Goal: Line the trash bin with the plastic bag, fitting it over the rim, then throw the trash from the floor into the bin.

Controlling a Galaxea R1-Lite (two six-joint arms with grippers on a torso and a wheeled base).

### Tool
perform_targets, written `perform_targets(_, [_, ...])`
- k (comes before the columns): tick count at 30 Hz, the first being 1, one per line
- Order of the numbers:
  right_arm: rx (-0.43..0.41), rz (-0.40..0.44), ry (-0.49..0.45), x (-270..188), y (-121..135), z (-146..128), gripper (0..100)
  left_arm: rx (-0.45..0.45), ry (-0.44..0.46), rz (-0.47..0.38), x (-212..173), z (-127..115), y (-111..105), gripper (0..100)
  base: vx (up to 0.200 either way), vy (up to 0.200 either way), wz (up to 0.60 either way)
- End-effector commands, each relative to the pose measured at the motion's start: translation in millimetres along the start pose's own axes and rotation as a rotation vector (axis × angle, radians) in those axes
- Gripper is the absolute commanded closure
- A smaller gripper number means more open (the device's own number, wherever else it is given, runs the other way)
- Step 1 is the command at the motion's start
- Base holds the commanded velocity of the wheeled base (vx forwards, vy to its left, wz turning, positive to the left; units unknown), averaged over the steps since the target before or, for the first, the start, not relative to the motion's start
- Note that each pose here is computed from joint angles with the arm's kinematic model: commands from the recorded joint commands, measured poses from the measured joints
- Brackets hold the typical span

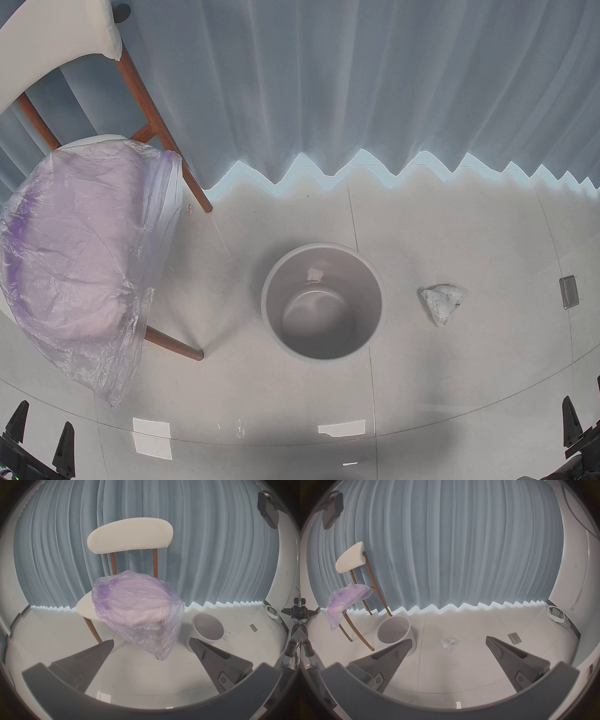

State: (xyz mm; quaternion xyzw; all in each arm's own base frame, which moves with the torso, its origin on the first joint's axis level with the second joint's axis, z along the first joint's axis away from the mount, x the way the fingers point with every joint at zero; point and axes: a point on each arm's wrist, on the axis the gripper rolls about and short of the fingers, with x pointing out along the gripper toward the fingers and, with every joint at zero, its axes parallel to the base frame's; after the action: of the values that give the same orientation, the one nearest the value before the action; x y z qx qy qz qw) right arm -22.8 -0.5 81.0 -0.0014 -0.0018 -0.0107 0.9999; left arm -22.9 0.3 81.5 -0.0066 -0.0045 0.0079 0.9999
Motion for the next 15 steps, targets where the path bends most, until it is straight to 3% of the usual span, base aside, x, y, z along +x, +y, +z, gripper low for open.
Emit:
perform_targets(1, [0.0, 0.0, 0.001, 0.0, 0.0, -5.2, 0, 0.0, -0.088, 0.001, -0.4, 3.9, 0.0, 0, 0.0, 0.0, 0.0])
perform_targets(3, [0.0, 0.0, 0.001, 0.0, 0.0, -5.2, 0, -0.003, -0.169, 0.0, -1.4, 12.1, -0.1, 0, 0.0, 0.0, 0.0])
perform_targets(6, [0.0, 0.0, 0.001, 0.0, 0.0, -5.2, 0, 0.003, -0.187, 0.008, -1.8, 14.0, 0.1, 0, 0.0, 0.0, 0.0])
perform_targets(10, [0.0, 0.0, 0.001, 0.0, 0.0, -5.2, 0, 0.084, -0.239, 0.01, -2.9, 19.2, -0.2, 0, 0.0, 0.0, 0.0])
perform_targets(15, [0.001, -0.002, 0.001, 0.0, 0.0, -5.2, 0, 0.217, -0.267, -0.067, -3.5, 21.1, -2.4, 0, 0.0, 0.0, 0.0])
